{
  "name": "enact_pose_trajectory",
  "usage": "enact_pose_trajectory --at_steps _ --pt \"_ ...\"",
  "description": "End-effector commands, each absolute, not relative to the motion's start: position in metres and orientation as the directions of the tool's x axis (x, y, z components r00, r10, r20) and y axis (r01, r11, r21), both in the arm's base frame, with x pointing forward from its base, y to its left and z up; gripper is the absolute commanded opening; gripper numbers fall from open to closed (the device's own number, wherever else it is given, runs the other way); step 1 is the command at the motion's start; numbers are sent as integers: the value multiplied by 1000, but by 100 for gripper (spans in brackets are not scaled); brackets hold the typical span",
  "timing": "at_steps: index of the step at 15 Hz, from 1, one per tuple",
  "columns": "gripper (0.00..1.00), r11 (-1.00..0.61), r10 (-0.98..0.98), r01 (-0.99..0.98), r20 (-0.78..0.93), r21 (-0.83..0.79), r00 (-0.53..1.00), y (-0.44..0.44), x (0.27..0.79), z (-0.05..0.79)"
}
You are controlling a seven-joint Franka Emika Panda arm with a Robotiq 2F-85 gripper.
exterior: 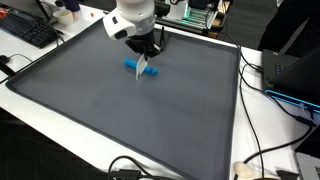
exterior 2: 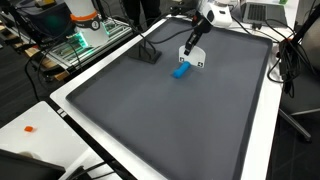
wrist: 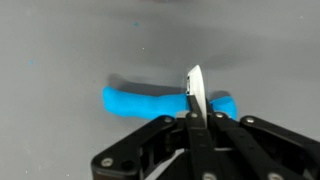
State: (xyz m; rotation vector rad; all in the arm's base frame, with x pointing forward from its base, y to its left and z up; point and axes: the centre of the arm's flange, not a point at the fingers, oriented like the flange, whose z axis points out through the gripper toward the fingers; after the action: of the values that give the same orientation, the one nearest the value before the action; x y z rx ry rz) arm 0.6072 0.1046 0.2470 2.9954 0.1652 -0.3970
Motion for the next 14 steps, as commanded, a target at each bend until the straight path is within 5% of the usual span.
enact_pose_trajectory --at_steps 1,14 --pt "1 -985 84 121 -266 124 960 97 597 224" --pt "1 -985 97 141 -368 95 925 93 583 218"
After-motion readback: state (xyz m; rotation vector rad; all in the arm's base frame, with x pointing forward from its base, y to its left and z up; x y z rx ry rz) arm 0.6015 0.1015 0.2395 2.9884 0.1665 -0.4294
